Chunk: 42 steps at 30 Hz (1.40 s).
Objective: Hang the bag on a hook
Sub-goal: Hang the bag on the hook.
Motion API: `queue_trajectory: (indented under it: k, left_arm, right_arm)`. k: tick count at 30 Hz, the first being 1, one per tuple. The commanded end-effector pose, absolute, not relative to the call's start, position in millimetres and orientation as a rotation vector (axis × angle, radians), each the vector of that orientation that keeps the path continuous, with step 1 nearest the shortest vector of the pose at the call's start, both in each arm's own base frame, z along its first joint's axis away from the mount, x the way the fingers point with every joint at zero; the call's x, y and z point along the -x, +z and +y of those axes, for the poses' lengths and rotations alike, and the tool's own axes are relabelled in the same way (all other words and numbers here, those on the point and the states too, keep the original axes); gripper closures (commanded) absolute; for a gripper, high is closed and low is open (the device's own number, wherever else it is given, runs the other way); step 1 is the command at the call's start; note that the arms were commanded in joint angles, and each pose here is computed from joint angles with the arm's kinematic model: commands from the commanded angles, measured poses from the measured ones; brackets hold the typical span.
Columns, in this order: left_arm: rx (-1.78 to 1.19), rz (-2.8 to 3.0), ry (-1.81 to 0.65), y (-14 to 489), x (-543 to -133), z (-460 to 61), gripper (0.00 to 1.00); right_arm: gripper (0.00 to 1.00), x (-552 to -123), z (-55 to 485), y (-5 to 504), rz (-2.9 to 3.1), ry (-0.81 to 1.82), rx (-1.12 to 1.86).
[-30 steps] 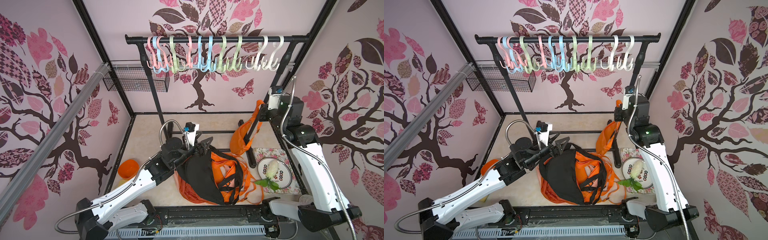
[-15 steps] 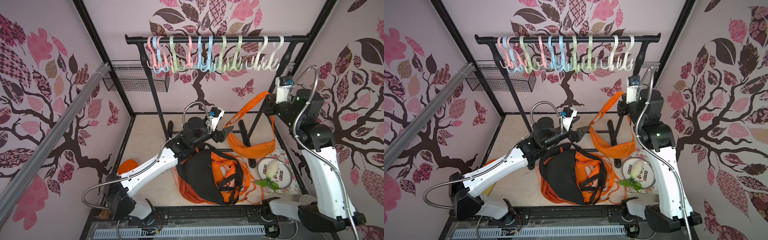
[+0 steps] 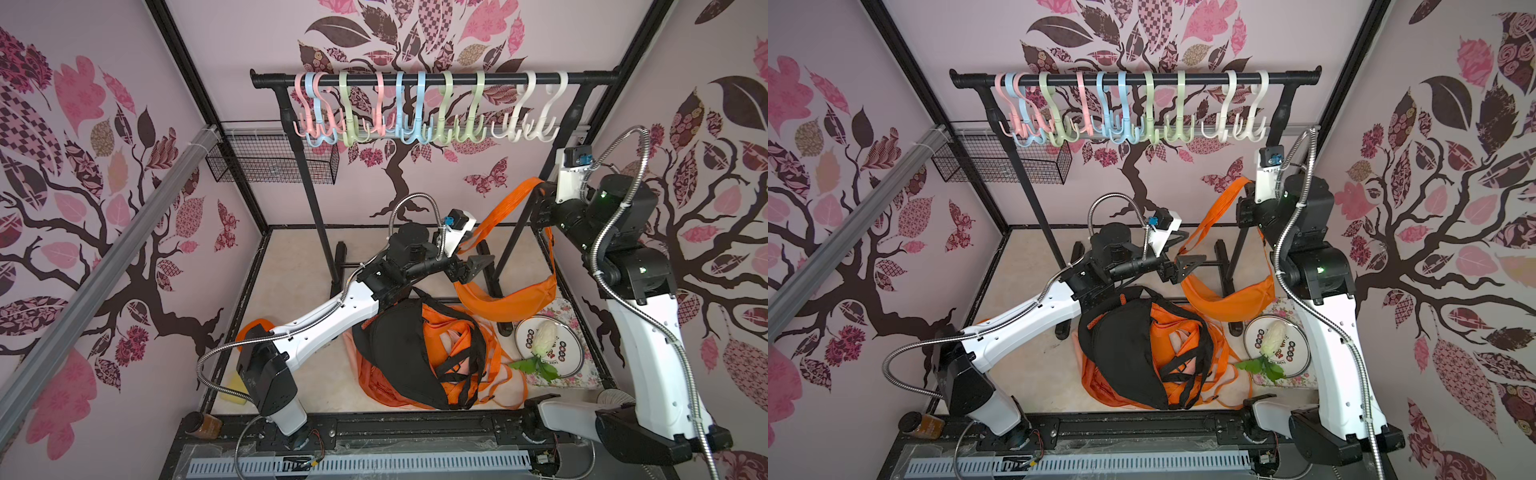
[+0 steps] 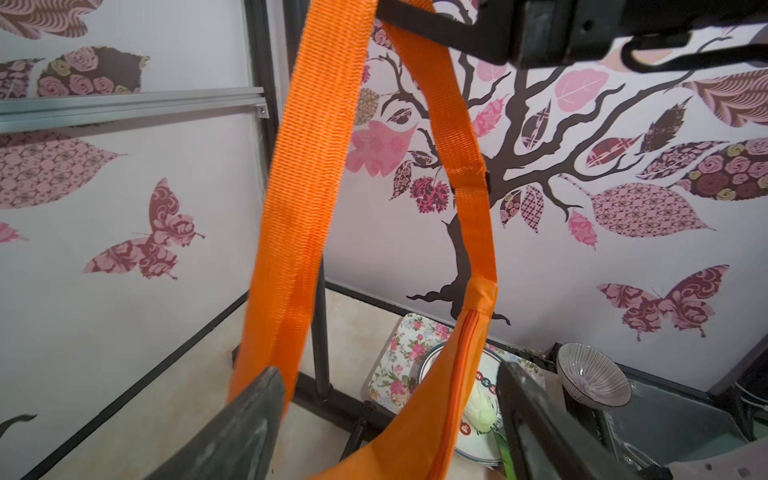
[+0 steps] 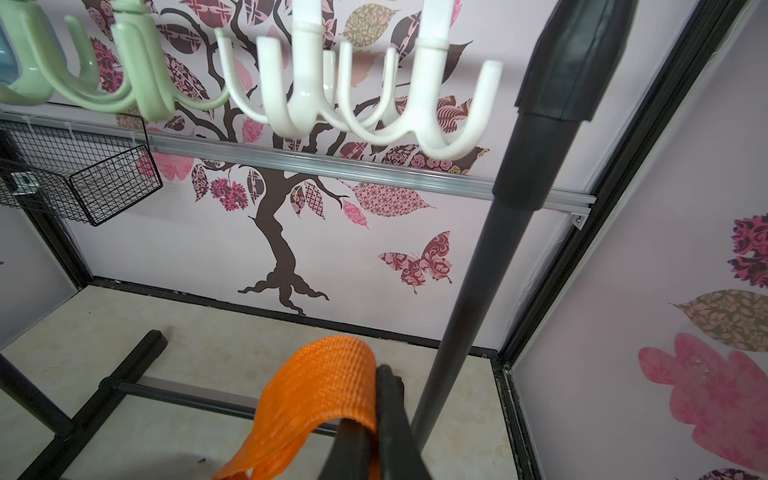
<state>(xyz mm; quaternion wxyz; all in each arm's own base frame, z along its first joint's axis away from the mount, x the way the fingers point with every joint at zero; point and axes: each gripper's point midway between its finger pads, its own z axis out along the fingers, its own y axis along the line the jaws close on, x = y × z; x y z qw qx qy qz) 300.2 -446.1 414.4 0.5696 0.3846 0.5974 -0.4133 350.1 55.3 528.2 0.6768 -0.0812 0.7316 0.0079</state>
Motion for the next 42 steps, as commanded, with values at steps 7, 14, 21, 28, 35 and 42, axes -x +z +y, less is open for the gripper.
queue_trajectory:
  k: [7, 14, 21, 28, 35, 42]
  left_arm:
    - [-0.798, 1.318, -0.760, 439.5, -361.3, -476.5, 0.17]
    - [-0.715, 1.294, -0.641, 455.0, -384.5, -469.3, 0.17]
    - [-0.742, 1.280, -0.659, 455.9, -385.4, -476.4, 0.19]
    - [-0.747, 1.297, -0.654, 449.1, -383.2, -473.5, 0.66]
    - [-0.714, 1.230, -0.641, 468.8, -366.6, -444.7, 0.99]
    - [-0.751, 1.201, -0.663, 518.4, -351.0, -438.0, 1.00]
  right_arm:
    - [1.00, -332.7, 72.0, 564.3, 1.530, 0.139, 0.221]
    - [1.00, -325.4, 72.3, 566.6, 1.526, 0.133, 0.241]
    - [1.00, -318.5, 70.8, 568.3, 1.511, 0.133, 0.237]
    - [1.00, -330.6, 35.4, 573.0, 1.488, -0.023, 0.057]
    - [1.00, -342.7, 12.4, 596.5, 1.440, -0.004, -0.029]
    - [1.00, -342.2, 12.6, 620.8, 1.380, 0.034, -0.026]
